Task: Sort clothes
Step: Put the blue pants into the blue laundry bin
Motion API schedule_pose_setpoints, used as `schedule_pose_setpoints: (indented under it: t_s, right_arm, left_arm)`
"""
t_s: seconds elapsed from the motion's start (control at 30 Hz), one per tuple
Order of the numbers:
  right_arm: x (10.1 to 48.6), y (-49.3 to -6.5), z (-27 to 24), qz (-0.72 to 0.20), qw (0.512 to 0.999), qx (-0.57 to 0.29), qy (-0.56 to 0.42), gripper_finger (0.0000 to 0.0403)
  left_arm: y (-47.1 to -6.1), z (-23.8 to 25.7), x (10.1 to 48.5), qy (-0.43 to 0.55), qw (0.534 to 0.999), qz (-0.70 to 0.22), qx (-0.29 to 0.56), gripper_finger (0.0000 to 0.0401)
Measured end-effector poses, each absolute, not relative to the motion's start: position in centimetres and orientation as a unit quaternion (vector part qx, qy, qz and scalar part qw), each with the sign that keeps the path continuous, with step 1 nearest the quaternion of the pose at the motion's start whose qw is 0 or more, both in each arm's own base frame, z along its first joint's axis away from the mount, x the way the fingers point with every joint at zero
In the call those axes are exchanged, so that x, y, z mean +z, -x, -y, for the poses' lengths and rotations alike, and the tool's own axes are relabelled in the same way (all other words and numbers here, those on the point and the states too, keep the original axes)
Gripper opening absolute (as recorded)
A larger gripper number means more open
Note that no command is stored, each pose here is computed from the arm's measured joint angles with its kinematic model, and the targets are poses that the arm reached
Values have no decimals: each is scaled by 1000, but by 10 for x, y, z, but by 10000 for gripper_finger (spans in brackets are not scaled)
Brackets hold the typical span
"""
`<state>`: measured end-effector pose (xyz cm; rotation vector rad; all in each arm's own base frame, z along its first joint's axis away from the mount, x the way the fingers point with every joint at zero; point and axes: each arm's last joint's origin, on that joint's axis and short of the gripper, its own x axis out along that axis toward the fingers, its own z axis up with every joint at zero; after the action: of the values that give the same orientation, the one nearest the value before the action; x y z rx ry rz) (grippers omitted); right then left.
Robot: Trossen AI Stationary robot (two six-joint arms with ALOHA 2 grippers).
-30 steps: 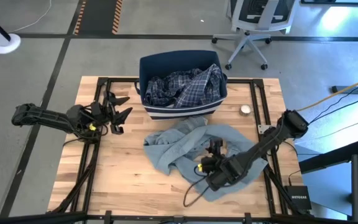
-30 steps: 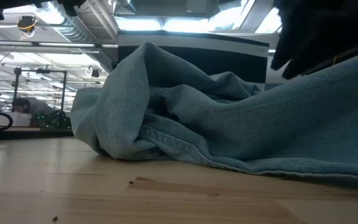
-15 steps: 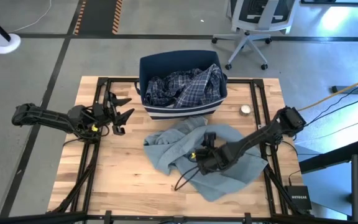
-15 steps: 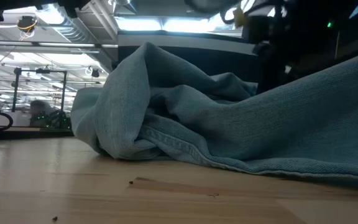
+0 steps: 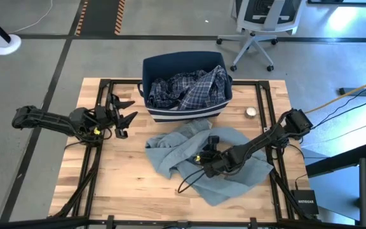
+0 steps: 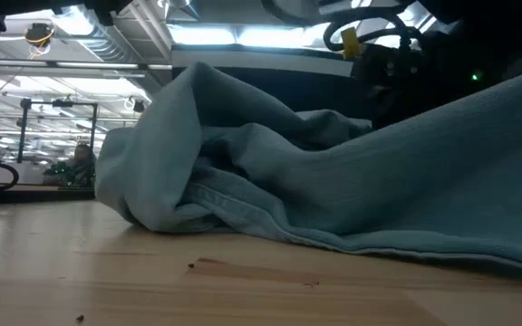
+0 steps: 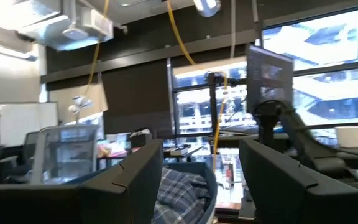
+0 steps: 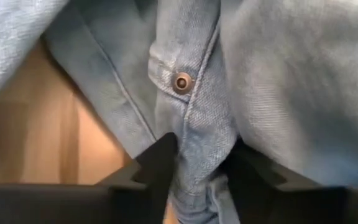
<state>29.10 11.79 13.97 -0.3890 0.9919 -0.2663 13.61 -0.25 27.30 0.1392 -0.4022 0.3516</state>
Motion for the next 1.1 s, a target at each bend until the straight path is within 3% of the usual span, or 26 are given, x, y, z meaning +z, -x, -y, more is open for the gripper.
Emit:
schedule_pose_setpoints:
  t_s: [0.17, 0.23, 0.47, 0.77, 0.93, 1.1]
  right_arm:
    - [133, -290, -117, -443, 870, -130, 171, 47]
    - [132, -290, -119, -431, 876, -134, 172, 23]
    - [134, -291, -122, -416, 878, -125, 203, 59]
    - [135, -293, -122, -410, 874, -118, 233, 25]
    - [138, -296, -124, -403, 881, -108, 224, 49]
    - [142, -300, -126, -399, 883, -100, 224, 45]
  left_arm:
    - [-139, 4, 272, -81, 966, 198, 145, 208]
    - [-141, 5, 275, -76, 967, 199, 142, 208]
    - [-162, 13, 293, -91, 972, 175, 125, 208]
    - [-226, 21, 334, -134, 985, -3, 106, 208]
    - [-259, 26, 317, -129, 975, -156, 90, 208]
    - [-282, 29, 291, -103, 966, -217, 91, 208]
